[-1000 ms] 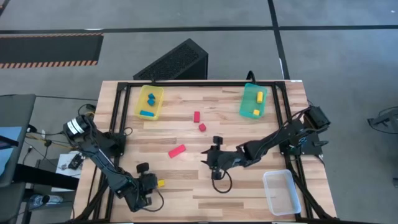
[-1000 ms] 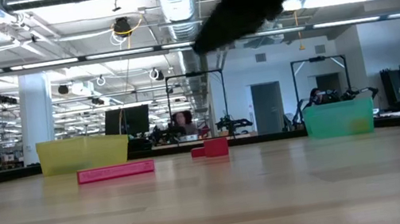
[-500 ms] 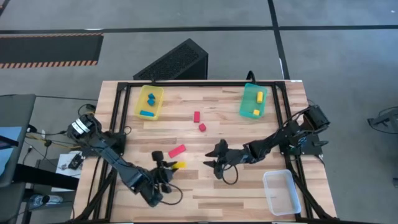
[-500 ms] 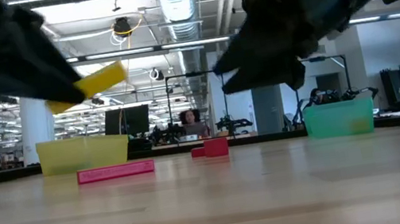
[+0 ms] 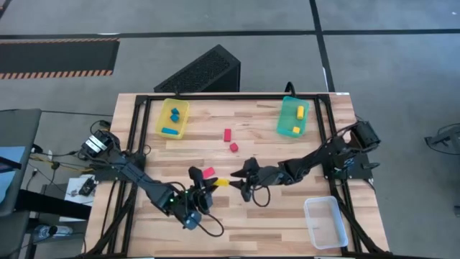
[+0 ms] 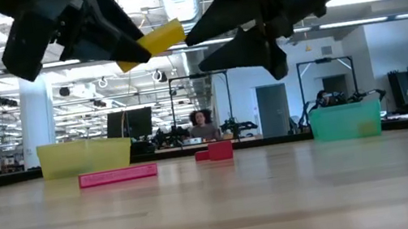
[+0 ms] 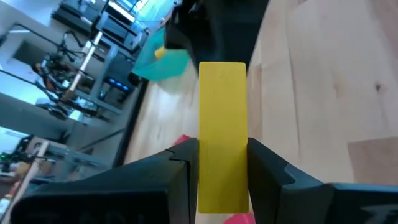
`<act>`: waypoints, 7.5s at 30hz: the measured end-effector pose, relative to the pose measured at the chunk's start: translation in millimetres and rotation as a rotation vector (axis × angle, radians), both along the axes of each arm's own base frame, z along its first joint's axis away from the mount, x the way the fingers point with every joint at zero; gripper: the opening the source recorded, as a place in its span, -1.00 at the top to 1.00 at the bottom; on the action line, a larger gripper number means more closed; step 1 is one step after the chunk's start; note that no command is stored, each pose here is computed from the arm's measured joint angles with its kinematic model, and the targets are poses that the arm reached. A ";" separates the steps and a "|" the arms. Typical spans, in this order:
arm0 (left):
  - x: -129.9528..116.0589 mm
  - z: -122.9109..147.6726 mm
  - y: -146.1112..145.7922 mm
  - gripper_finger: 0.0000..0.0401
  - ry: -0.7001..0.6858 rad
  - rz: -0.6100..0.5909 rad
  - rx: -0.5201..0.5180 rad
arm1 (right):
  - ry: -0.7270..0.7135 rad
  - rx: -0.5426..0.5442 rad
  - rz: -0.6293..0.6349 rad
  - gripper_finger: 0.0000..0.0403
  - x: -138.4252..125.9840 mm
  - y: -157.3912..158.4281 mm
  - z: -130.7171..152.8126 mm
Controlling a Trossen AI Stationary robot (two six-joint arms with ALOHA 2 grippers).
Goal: Sort & place blocks by color
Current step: Put the yellow rectangle block into the light blue bin, then put the top red rectangle game block into the white transparent bin
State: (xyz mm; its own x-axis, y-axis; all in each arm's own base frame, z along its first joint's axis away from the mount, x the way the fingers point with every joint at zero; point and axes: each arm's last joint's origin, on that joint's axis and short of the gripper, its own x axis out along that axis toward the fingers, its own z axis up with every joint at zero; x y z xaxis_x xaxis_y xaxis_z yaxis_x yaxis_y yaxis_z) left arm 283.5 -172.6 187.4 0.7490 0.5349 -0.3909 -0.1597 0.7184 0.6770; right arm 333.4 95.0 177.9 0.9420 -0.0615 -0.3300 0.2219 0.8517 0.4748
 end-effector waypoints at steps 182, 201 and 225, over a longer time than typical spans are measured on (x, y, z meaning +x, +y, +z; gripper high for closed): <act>106.0 -89.3 234.4 0.04 -0.140 0.897 -0.717 | 0.251 -0.201 -0.438 -0.19 -142.4 -103.2 28.7; 127.5 -35.2 149.0 0.53 -0.045 0.315 -0.168 | 0.194 -0.038 -0.211 -0.19 -107.2 -99.1 10.1; 128.2 -17.6 96.4 0.49 -0.073 0.184 0.067 | 0.080 0.014 -0.043 -0.19 -100.3 -99.4 19.8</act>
State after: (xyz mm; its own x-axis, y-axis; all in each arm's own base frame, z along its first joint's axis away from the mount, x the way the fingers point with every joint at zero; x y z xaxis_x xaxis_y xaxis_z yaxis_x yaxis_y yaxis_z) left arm 411.7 -76.2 169.8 0.6612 0.6882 -0.2986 -0.3343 0.6266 0.7040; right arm 233.1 -4.4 197.7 0.9092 -0.0960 -0.4050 0.2955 0.8342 0.4656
